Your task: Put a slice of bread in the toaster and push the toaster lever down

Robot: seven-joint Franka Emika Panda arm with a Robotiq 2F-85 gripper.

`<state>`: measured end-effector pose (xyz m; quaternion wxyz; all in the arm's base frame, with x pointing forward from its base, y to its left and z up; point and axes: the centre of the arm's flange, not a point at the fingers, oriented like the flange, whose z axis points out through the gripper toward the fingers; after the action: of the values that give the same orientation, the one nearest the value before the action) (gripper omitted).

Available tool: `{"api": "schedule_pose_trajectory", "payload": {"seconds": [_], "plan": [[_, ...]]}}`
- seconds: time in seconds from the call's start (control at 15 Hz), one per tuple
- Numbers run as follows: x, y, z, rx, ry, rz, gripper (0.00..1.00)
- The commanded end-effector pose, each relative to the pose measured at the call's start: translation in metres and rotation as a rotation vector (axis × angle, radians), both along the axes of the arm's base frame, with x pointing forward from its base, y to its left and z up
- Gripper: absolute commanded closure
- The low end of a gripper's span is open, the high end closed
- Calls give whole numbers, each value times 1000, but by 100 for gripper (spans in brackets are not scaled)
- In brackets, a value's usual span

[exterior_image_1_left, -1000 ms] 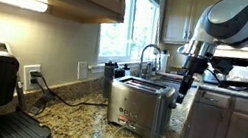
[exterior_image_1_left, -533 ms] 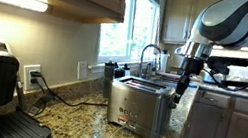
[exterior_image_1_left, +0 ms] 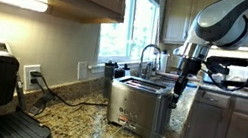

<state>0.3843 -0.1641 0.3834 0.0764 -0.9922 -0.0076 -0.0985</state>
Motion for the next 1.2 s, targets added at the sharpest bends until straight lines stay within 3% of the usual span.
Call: {"api": "schedule_pose_trajectory", "payload": {"seconds": [0.0, 1.13], "plan": [[7, -2, -3, 4, -20, -4, 97], [18, -12, -31, 29, 33, -32, 97]]}}
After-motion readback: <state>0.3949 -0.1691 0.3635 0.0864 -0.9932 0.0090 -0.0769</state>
